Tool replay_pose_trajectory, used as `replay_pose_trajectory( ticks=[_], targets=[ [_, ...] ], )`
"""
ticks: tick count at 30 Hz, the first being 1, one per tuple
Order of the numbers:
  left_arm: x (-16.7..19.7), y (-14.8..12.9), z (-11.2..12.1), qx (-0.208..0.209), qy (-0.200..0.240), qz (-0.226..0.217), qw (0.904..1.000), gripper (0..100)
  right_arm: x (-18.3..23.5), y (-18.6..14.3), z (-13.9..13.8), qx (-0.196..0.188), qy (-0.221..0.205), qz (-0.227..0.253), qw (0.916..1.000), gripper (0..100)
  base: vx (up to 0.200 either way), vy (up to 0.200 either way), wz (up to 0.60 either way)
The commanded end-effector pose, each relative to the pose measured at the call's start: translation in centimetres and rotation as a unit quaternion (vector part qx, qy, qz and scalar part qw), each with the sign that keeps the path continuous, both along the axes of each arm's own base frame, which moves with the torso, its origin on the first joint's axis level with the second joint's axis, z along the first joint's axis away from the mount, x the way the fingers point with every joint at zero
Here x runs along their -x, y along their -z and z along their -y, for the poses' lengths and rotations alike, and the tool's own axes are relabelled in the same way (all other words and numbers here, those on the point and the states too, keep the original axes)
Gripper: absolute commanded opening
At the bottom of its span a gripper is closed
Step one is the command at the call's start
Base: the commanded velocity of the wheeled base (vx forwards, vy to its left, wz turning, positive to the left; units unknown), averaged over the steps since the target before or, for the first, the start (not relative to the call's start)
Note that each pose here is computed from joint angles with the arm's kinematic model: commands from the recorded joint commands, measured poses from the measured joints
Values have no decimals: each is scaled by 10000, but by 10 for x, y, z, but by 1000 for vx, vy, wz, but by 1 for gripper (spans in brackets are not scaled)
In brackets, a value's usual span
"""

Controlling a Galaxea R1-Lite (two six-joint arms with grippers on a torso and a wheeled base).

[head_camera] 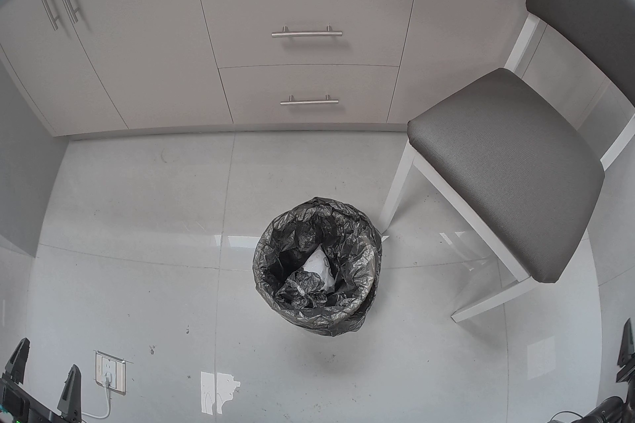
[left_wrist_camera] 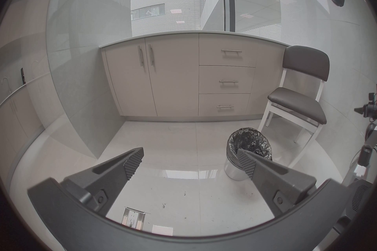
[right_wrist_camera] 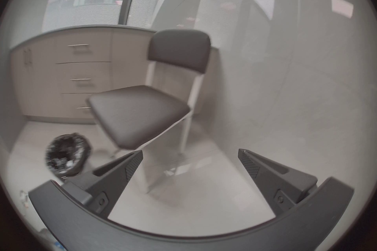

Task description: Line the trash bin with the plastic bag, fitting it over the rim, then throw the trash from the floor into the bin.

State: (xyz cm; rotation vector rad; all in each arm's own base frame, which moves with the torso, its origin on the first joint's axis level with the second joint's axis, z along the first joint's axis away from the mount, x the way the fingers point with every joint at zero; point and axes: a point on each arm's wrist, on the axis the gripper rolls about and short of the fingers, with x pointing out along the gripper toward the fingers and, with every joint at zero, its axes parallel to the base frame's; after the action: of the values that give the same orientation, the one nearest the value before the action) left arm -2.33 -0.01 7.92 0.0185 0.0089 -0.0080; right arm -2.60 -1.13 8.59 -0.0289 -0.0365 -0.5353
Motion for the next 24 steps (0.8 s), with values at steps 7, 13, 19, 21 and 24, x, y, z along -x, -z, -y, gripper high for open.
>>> replay_pose_trajectory(
  ticks=[7, 13, 19, 21, 24],
  targets=[
    [0, 4, 0, 1, -1, -1, 10000, 100, -2, 5, -10, -42, -2362, -65, 9717, 100, 0, 0, 0],
    [0, 4, 0, 1, -1, -1, 10000, 100, -3, 9, -12, -25, -2657, -157, 9639, 100, 0, 0, 0],
    [0, 4, 0, 1, -1, -1, 10000, 100, -3, 10, -11, -5, -2634, -226, 9644, 100, 0, 0, 0],
    [0, 4, 0, 1, -1, -1, 10000, 100, -3, 10, -11, -19, -2634, -222, 9644, 100, 0, 0, 0],
    [0, 4, 0, 1, -1, -1, 10000, 100, -3, 10, -11, -84, -2628, -196, 9646, 100, 0, 0, 0]
  ],
)
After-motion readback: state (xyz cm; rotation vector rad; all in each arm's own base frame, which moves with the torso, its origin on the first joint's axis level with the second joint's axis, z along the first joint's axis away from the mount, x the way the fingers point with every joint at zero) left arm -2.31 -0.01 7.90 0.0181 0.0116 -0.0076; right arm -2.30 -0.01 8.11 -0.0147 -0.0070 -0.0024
